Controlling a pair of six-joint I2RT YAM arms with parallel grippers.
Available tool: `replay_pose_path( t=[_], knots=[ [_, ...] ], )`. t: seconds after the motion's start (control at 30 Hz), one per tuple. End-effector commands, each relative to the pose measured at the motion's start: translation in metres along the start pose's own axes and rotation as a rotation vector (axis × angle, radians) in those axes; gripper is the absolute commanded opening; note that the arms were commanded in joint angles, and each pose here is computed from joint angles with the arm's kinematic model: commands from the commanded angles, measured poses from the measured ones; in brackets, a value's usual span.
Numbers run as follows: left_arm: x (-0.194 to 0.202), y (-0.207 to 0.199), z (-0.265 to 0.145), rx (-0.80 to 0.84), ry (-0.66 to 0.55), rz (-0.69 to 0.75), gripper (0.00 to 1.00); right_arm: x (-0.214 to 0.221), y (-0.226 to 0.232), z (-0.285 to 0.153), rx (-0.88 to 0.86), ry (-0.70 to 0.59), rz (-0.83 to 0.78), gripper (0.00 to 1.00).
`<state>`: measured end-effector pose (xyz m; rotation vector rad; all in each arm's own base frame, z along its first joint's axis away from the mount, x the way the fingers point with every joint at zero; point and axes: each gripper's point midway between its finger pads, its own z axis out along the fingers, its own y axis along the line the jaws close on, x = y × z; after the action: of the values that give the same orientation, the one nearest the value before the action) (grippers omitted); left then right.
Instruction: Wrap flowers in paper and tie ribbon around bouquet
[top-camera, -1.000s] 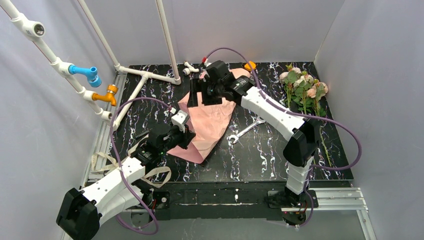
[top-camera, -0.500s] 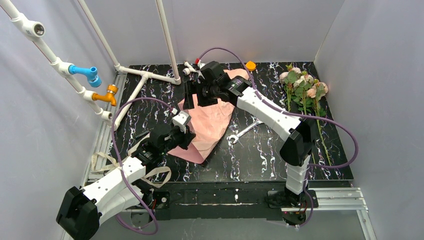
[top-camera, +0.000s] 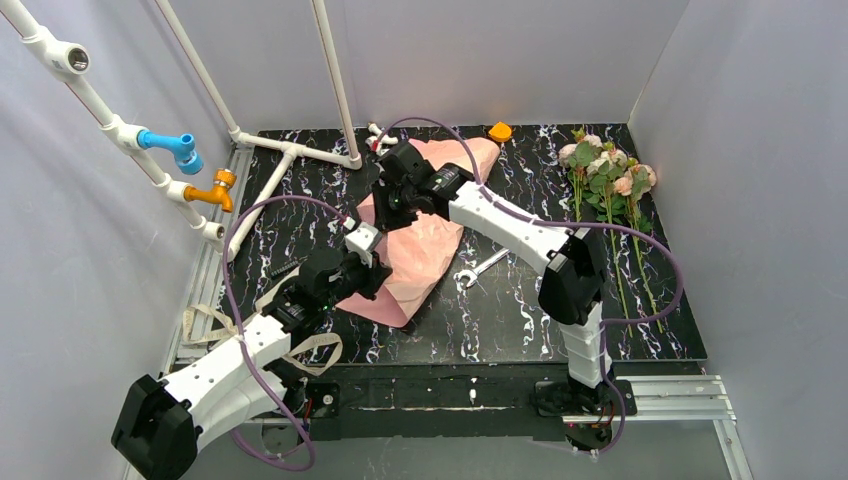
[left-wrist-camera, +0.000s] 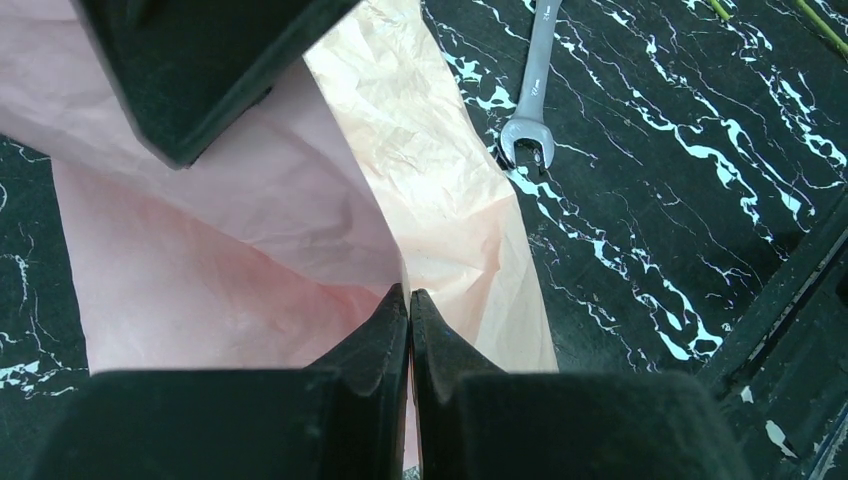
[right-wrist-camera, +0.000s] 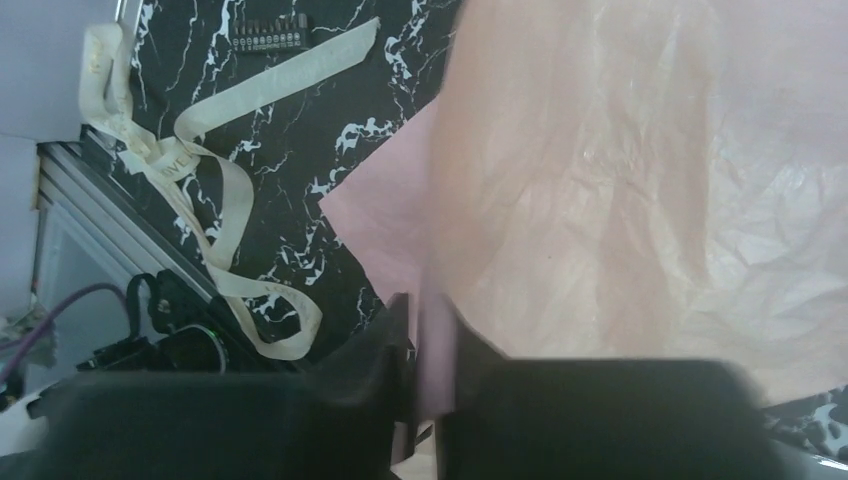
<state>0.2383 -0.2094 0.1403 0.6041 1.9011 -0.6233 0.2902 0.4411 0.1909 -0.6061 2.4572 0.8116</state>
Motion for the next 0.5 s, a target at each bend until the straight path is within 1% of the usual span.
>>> replay_pose_path(
  t=[0.0, 0.03, 0.07, 0.13, 0.17, 0.2, 0.23, 0.37, 0.4, 0.43, 0.47],
  knots=[
    [-0.018, -0.004, -0.005, 0.005, -0.045, 0.019, 0.08, -0.029, 0.017, -0.023, -0.023, -0.079, -0.017, 0.01],
    [-0.02, -0.004, -0.006, 0.003, -0.05, 0.017, 0.17, -0.031, 0.015, -0.027, -0.005, -0.086, -0.017, 0.01],
    [-0.021, -0.003, -0.007, -0.003, -0.057, 0.013, 0.42, -0.033, 0.012, -0.033, 0.015, -0.095, -0.02, 0.01],
    [-0.024, 0.0, -0.012, -0.033, -0.078, -0.006, 0.79, -0.033, -0.003, -0.047, 0.094, -0.129, -0.022, 0.01],
    [-0.025, 0.006, -0.016, -0.072, -0.093, -0.022, 0.9, -0.032, -0.012, -0.057, 0.14, -0.151, -0.017, 0.01],
    [-0.026, 0.014, -0.02, -0.124, -0.102, -0.046, 0.92, -0.028, -0.023, -0.066, 0.19, -0.171, -0.005, 0.01],
    [-0.026, 0.023, -0.025, -0.18, -0.111, -0.063, 0.92, -0.026, -0.03, -0.079, 0.223, -0.205, 0.01, 0.01],
    [-0.014, 0.049, -0.036, -0.351, -0.097, -0.152, 0.82, -0.005, -0.058, -0.118, 0.303, -0.327, 0.097, 0.01],
    [-0.01, 0.053, -0.035, -0.374, -0.084, -0.162, 0.8, -0.002, -0.06, -0.134, 0.304, -0.369, 0.123, 0.01],
    [-0.007, 0.054, -0.033, -0.382, -0.07, -0.169, 0.77, 0.006, -0.067, -0.141, 0.322, -0.386, 0.141, 0.01],
    [-0.002, 0.056, -0.03, -0.391, -0.051, -0.176, 0.72, 0.013, -0.074, -0.147, 0.34, -0.403, 0.163, 0.01]
  ],
)
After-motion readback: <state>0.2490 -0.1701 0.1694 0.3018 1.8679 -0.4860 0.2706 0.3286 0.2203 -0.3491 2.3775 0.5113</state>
